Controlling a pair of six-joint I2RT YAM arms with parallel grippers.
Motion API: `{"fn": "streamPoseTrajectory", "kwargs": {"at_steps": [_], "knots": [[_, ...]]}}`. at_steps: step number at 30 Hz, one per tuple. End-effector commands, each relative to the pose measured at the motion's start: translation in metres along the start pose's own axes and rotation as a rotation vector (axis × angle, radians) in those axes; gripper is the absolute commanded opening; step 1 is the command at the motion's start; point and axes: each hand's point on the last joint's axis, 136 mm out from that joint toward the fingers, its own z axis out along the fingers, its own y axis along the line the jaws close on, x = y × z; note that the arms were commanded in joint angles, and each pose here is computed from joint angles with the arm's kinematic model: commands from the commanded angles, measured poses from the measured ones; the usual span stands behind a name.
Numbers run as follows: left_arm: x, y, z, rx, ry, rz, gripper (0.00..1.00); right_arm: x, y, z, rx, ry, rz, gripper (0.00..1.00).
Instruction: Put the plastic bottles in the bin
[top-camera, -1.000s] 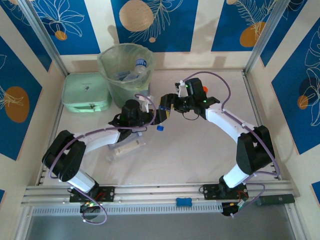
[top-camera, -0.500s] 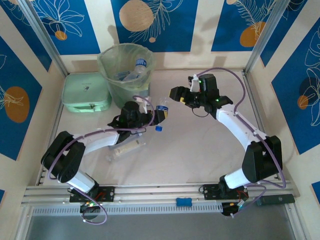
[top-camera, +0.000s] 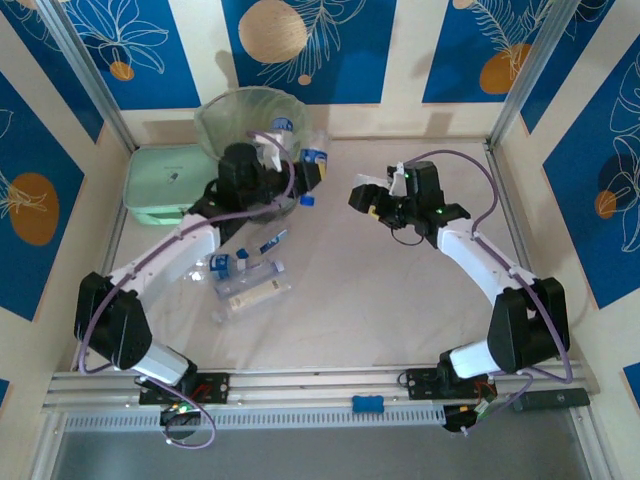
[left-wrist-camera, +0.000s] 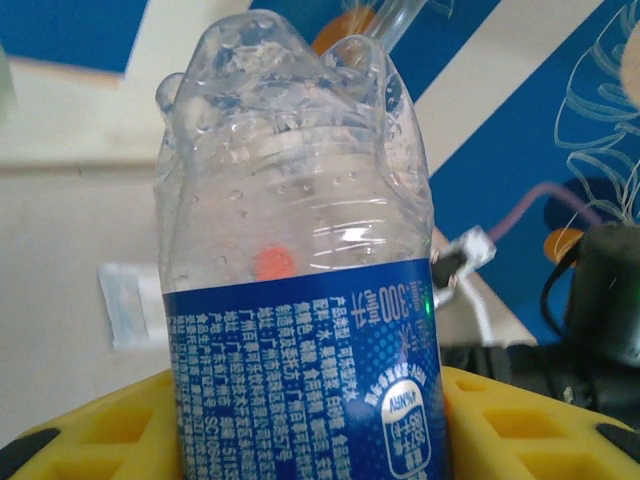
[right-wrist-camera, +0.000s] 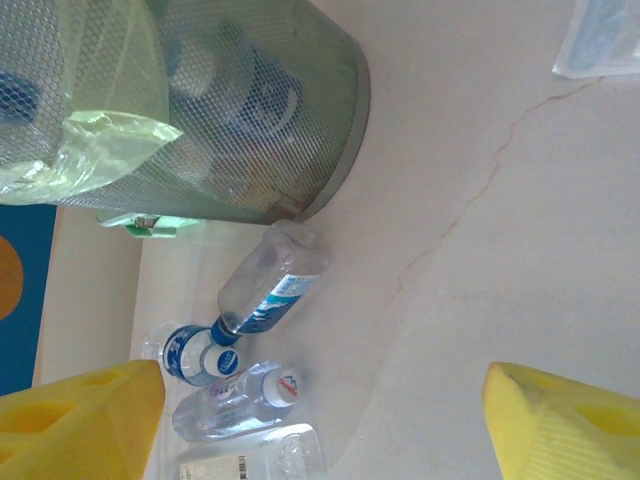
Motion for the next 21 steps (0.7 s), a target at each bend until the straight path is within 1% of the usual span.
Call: {"fn": "streamPoseTrajectory", "kwargs": {"at_steps": [1,3,6,11,14,17,21], "knots": [[-0.033,-0.002,-0.016,-0.001,0.0,0.058,0.44,-0.001,0.002,-0.01,-0.011,-0.026,-0.009,0.84],[-0.058,0.006,-0.023,-0.014,-0.021,0.049,0.44,-0.001,0.0,-0.012,-0.007,-0.031,-0.011,0.84],[-0.084,0.022,-0.03,-0.054,-0.025,0.043,0.44,-0.002,-0.003,-0.016,-0.003,-0.038,-0.011,0.84],[-0.106,0.059,-0.042,-0.176,0.007,0.081,0.44,-0.001,-0.006,-0.025,0.001,-0.062,-0.011,0.85],[-0.112,0.089,-0.045,-0.254,0.029,0.091,0.44,0.0,-0.008,-0.028,0.0,-0.072,-0.006,0.85],[-0.111,0.12,-0.046,-0.345,0.071,0.107,0.44,0.001,-0.008,-0.03,-0.006,-0.079,-0.004,0.86],[-0.093,0.154,-0.036,-0.421,0.161,0.105,0.45,0.003,-0.006,-0.032,-0.017,-0.078,-0.005,0.87]]}}
